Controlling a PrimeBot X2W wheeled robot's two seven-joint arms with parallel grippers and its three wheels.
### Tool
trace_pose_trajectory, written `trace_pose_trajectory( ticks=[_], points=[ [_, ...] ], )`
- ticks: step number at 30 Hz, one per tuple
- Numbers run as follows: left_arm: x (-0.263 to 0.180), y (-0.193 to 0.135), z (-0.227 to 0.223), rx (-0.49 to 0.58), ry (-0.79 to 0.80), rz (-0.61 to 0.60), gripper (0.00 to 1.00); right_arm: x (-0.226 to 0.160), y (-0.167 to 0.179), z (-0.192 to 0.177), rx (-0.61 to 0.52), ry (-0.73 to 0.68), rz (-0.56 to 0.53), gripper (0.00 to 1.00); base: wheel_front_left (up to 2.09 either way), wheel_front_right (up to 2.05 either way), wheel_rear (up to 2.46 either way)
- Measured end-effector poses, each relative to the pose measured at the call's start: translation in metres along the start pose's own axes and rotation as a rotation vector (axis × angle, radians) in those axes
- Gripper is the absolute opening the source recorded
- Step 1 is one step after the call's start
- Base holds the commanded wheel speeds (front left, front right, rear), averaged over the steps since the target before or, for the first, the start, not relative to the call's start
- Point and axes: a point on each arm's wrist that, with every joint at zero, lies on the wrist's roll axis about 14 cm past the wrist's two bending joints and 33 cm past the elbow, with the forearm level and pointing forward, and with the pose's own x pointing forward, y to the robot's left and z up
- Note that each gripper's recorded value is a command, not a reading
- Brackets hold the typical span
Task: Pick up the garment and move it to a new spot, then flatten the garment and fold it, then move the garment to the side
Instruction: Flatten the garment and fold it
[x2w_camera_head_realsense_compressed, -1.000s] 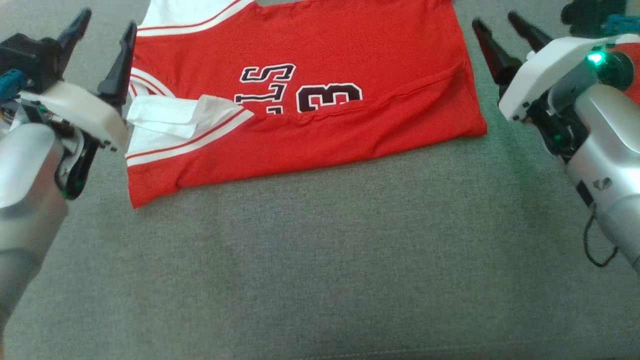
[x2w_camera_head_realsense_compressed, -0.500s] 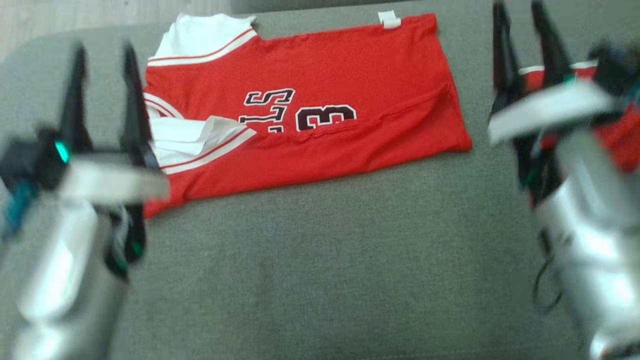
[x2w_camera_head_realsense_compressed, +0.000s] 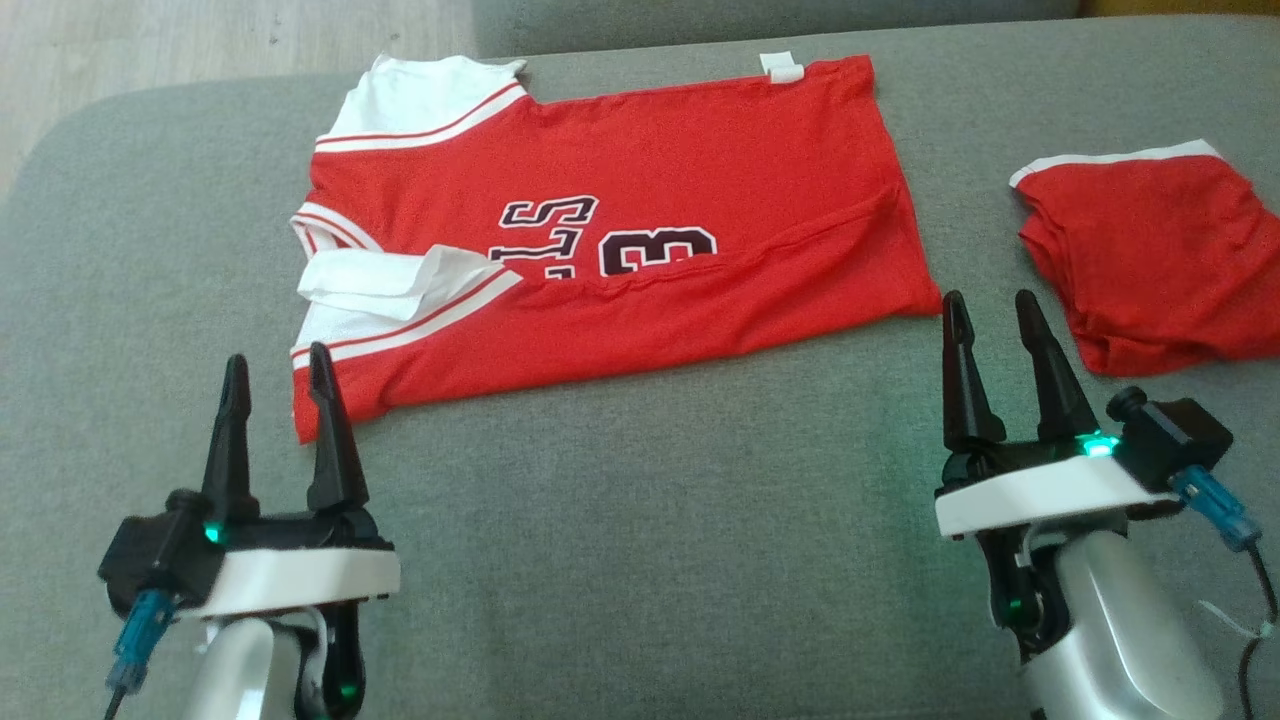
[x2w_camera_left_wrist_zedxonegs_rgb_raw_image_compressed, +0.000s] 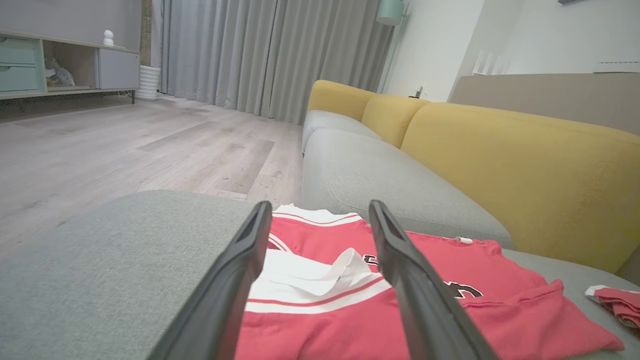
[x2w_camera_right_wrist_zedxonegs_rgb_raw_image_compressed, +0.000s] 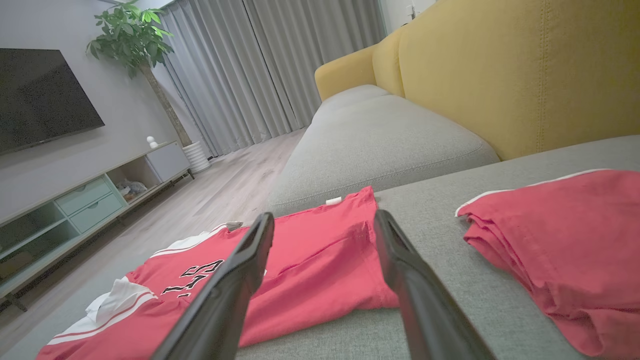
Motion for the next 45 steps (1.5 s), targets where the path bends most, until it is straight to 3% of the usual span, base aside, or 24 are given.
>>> trace_pose_trajectory(
  ticks=[5, 10, 23, 31, 32, 33, 34, 40, 45],
  points=[
    [0.005, -0.001, -0.009, 0.032, 0.023, -0.023, 1.0, 0.0, 0.0, 0.005, -0.002, -0.015, 0.002, 1.0, 0.0, 0.0, 0.0],
    [0.008, 0.01, -0.057, 0.076, 0.189, -0.002, 1.0, 0.002, 0.004, -0.001, -0.002, -0.002, 0.016, 1.0, 0.0, 0.0, 0.0],
    [0.02, 0.068, -0.127, 0.212, 0.519, 0.143, 1.0, 0.005, -0.007, -0.015, -0.004, 0.035, -0.009, 1.0, 0.0, 0.0, 0.0],
    [0.029, 0.068, -0.136, 0.218, 0.576, 0.141, 1.0, 0.004, -0.011, -0.012, 0.001, 0.027, -0.02, 1.0, 0.0, 0.0, 0.0],
    [0.029, 0.069, -0.136, 0.217, 0.579, 0.143, 0.82, 0.004, -0.011, -0.012, 0.0, 0.027, -0.02, 1.0, 0.0, 0.0, 0.0],
    [0.029, 0.069, -0.137, 0.22, 0.583, 0.141, 0.36, 0.003, -0.011, -0.012, 0.0, 0.027, -0.019, 1.0, 0.0, 0.0, 0.0],
    [0.029, 0.069, -0.137, 0.223, 0.587, 0.14, 0.0, 0.003, -0.011, -0.012, 0.0, 0.026, -0.019, 1.0, 0.0, 0.0, 0.0],
    [0.032, 0.065, -0.13, 0.216, 0.554, 0.12, 0.0, 0.002, -0.009, -0.008, -0.001, 0.018, -0.014, 1.0, 0.0, 0.0, 0.0],
    [0.04, 0.054, -0.106, 0.191, 0.407, 0.086, 0.0, 0.001, -0.009, -0.011, -0.007, 0.031, -0.015, 1.0, 0.0, 0.0, 0.0]
  ],
)
